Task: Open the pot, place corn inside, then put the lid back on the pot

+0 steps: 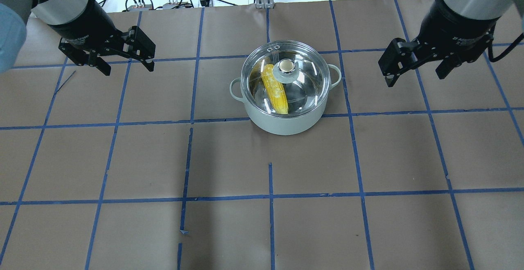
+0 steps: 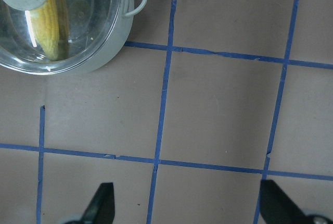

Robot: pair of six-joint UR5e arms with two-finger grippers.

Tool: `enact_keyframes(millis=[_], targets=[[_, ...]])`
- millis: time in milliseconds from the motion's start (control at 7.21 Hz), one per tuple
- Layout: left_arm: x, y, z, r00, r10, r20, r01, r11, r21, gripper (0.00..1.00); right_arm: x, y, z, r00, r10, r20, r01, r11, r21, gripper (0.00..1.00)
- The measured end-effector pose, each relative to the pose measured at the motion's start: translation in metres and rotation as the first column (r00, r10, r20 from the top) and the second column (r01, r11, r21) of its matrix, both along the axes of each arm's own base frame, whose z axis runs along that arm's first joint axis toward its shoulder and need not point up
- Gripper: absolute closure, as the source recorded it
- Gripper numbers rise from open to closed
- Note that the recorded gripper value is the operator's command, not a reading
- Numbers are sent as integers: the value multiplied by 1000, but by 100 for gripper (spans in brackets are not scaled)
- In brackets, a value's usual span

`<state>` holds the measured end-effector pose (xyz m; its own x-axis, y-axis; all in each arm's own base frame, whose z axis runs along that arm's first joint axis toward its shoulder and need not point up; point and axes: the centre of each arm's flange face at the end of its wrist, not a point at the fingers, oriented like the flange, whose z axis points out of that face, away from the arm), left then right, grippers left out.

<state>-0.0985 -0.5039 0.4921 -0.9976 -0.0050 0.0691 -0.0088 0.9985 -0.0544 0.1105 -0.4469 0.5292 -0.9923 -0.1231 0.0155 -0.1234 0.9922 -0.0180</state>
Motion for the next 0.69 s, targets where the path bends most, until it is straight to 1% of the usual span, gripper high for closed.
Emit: enact_keyframes(millis=[139, 416, 693], targets=[[0, -1, -1, 1000, 0, 0, 0, 1000, 1, 0, 0, -4, 4, 1000, 6, 0, -6, 1000, -17, 2], [0, -1, -2, 1000, -3, 0, 3, 1000, 3, 0, 2, -19, 2, 1000, 18, 3, -17, 998, -67, 2], [0, -3, -4, 1000, -10, 0, 10, 1000, 6, 0, 2, -29, 0, 1000, 24, 1, -24, 996, -87, 1]])
